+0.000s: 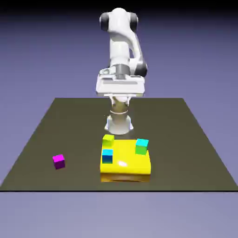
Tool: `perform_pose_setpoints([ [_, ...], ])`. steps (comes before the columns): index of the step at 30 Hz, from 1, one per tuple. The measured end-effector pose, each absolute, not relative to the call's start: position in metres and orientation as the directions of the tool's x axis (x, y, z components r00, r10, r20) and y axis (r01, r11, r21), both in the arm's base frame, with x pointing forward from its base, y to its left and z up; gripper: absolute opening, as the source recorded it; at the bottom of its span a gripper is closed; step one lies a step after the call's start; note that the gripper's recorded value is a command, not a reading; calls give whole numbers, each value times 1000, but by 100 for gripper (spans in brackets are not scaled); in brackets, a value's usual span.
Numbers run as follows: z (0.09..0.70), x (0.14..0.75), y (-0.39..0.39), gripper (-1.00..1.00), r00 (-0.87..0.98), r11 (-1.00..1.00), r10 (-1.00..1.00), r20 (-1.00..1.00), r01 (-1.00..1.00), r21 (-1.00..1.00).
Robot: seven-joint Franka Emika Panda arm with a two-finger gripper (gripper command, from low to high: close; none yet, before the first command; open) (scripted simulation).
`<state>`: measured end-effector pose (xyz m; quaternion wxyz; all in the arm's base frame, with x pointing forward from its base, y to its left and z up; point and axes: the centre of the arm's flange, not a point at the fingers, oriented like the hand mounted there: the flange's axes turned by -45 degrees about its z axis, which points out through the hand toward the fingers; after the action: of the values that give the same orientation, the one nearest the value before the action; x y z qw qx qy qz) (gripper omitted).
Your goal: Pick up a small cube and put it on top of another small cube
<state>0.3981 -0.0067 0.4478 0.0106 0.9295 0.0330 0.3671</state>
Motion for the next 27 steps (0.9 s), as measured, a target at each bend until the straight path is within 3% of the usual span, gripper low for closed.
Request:
perform_pose_setpoints([
  [12, 319, 445, -135, 0, 929, -970, 239, 283, 218, 104],
  [27, 190, 401, -295, 0, 877, -896, 434, -204, 444, 0],
])
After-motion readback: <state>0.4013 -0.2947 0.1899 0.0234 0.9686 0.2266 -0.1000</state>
